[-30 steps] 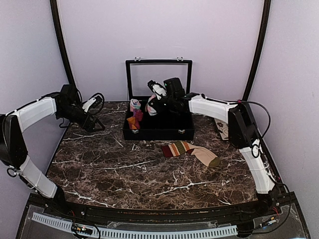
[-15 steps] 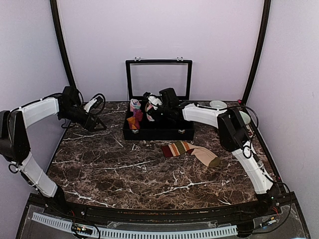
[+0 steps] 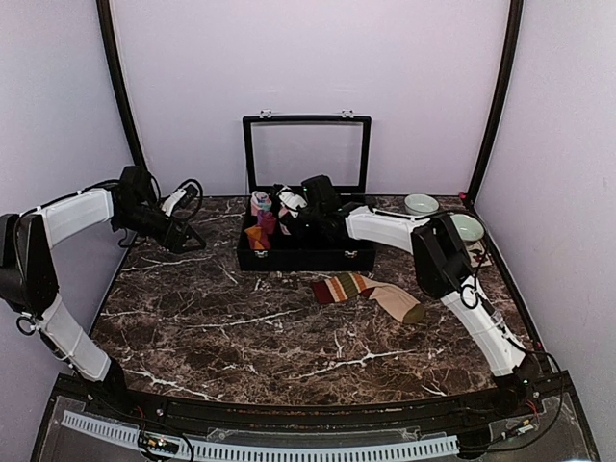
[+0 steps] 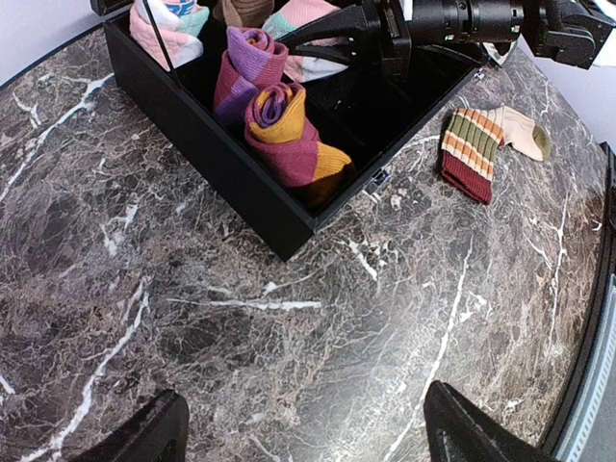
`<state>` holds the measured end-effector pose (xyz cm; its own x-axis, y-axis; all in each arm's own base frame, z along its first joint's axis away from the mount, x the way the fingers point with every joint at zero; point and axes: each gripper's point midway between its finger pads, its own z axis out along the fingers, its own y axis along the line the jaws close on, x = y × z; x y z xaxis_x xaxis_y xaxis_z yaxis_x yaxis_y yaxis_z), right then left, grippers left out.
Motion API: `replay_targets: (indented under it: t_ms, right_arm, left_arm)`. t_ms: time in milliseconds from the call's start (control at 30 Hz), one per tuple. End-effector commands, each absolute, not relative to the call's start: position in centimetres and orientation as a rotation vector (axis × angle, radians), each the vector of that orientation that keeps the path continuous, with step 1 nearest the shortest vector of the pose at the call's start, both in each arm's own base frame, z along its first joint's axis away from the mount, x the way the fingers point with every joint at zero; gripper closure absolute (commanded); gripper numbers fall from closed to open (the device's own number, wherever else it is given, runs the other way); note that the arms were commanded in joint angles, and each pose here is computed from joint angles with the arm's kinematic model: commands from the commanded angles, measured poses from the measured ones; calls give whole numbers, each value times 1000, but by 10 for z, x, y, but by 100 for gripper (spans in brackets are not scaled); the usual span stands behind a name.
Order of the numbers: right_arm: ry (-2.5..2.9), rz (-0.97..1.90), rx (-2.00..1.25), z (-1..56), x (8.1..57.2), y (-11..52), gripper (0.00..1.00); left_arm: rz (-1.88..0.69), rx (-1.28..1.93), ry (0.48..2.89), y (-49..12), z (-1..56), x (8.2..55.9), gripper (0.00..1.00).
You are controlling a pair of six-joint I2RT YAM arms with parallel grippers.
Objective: Roll the socks
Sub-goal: Place the sock in the storage box, then adjust the sock in the storage box.
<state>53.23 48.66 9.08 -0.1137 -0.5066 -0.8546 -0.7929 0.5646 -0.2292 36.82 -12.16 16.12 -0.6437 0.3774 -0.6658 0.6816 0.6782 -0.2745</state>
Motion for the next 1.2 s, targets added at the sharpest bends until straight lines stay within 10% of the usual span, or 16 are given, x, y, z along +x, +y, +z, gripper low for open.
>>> replay_targets:
  t_ms: [0,767,867,1000,1167]
  right_arm:
    - [1755,354,-1114,86,525,497,83]
    - [1705,528,-972,198,506,477,18]
    - [1706,543,-906,208,510,466,30]
    - [1709,625,-814,216,517,450,84]
    - [1782,652,-852,185,517,456,80]
  left_arm:
    - [-703,805,2290,-121,169,367,13]
    - [-672,810,2213,-120,212,357,13]
    - [-663,810,2208,-118,214,355,13]
    - [-665,807,2207,-118,214,355,13]
    - [-670,808,2202,-118,215,354,13]
